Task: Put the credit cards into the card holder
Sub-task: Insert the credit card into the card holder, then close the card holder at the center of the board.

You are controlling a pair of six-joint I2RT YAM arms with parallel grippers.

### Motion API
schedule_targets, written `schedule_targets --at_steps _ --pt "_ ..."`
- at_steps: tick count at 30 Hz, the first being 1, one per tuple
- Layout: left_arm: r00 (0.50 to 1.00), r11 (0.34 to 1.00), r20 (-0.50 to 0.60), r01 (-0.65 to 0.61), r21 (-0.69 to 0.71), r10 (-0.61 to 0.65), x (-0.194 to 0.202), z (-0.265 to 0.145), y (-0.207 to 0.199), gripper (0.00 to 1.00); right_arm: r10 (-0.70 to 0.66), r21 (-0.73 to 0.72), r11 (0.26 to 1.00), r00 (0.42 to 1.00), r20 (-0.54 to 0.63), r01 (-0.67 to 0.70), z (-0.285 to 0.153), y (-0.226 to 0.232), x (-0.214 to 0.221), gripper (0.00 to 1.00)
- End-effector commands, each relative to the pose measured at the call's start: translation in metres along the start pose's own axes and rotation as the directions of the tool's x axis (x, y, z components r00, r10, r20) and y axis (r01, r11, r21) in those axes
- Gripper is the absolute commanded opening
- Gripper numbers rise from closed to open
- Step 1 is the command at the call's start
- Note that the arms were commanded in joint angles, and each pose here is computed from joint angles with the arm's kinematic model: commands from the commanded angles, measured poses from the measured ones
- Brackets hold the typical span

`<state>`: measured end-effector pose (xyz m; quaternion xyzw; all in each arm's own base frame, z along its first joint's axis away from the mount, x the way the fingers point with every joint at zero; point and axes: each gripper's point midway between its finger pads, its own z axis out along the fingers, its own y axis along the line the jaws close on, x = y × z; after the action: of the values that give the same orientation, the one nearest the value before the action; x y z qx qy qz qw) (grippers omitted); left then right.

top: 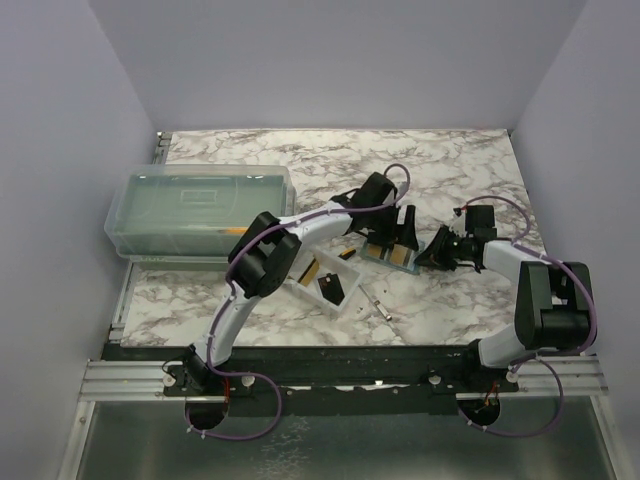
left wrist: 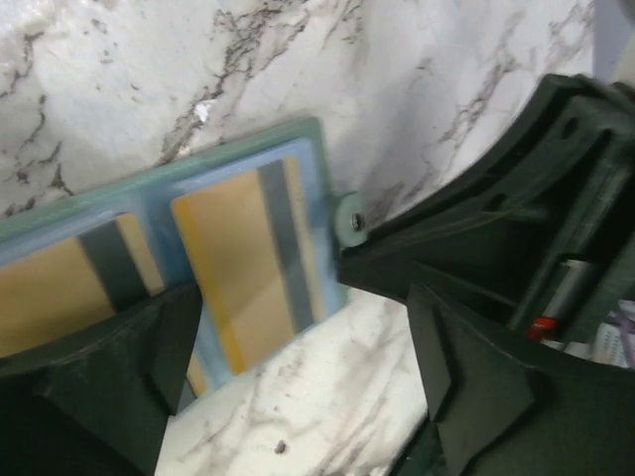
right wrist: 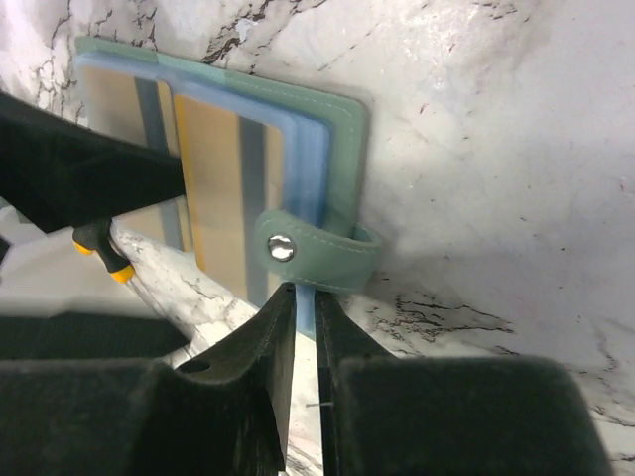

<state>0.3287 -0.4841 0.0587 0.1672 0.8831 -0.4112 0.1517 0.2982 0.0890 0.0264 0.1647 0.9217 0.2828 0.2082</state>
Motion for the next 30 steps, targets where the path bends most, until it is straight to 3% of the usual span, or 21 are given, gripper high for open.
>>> schedule_targets --at_steps 1,9,17,30 --pt "0.997 0.997 -0.017 -0.071 0.022 0.072 -0.018 -0.050 -0.026 0.99 -0.032 0.004 0.999 0.999 0.015 0.032 -0.004 0.002 -0.005 0.18" --pt "0.999 0.998 0.010 -0.048 -0.044 0.048 -0.039 -0.084 0.014 0.99 -0.044 -0.015 0.999 0.999 0.006 0.044 -0.004 0.006 -0.006 0.23" --pt "1.000 0.986 0.018 0.021 -0.165 -0.018 -0.042 -0.071 0.066 0.99 -0.057 -0.025 0.998 0.998 0.012 0.058 -0.004 0.009 -0.009 0.37" --pt "0.989 0.990 -0.090 0.112 -0.083 -0.120 -0.014 -0.038 0.061 0.92 -0.029 -0.037 0.999 1.000 -0.012 0.028 0.005 0.003 0.000 0.37"
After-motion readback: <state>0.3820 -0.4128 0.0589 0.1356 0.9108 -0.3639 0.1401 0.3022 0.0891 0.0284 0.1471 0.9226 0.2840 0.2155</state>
